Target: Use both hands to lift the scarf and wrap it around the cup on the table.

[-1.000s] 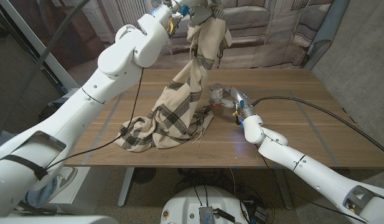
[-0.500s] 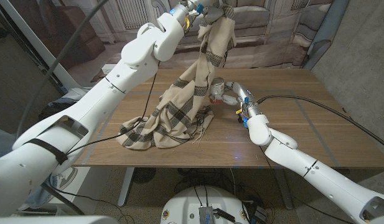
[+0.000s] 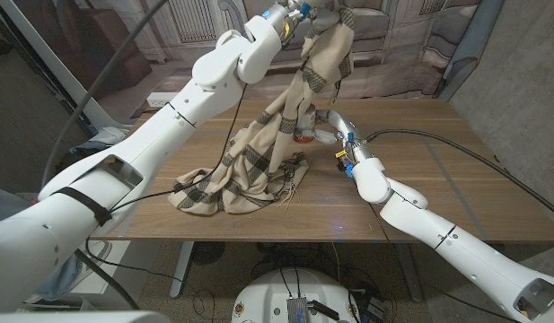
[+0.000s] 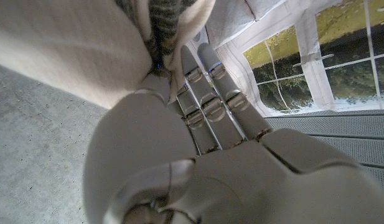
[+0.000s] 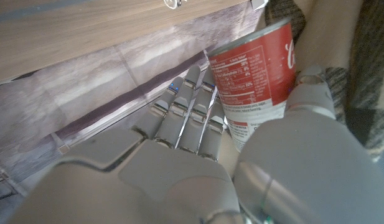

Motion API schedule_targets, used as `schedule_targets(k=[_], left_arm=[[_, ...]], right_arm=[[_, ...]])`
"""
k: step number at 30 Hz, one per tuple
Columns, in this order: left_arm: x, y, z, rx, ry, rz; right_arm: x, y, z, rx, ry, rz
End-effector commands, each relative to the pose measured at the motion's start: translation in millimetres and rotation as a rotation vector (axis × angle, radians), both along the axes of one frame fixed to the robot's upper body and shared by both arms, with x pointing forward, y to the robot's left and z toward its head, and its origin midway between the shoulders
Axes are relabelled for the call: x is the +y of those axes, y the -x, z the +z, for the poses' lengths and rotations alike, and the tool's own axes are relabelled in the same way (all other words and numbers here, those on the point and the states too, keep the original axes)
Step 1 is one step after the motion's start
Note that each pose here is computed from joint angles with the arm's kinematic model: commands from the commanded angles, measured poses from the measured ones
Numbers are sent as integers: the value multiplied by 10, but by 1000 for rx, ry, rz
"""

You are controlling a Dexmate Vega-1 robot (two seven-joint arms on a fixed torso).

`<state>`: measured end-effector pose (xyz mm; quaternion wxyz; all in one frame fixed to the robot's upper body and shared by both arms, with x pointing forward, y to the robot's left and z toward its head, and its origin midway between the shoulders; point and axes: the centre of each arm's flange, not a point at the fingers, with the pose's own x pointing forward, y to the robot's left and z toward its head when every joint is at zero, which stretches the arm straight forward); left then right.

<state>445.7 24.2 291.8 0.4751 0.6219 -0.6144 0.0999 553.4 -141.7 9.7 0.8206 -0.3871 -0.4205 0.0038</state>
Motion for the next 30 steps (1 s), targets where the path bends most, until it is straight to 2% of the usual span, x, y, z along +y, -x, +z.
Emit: schedule_targets(k=[1,7,12,16,23,30], left_arm=[[-150,-333,52,121,16,-4],[-191,-724,-9,240,29,10],[-244,-919,-67,301,31,6],[-293,-1015,-95,351,31,-20],[-327,-1121,-177,406,28,-44],[-238,-1175,-237,445,38,-35]], right_arm=[[196,161,164,-45,27,93],[196,355,255,-82,10,154],[190,496,321,-95,-20,226],[184,573,364,-105,-46,269],[146,634,469,-100,-89,339],[63,657,589,-121,-108,304]])
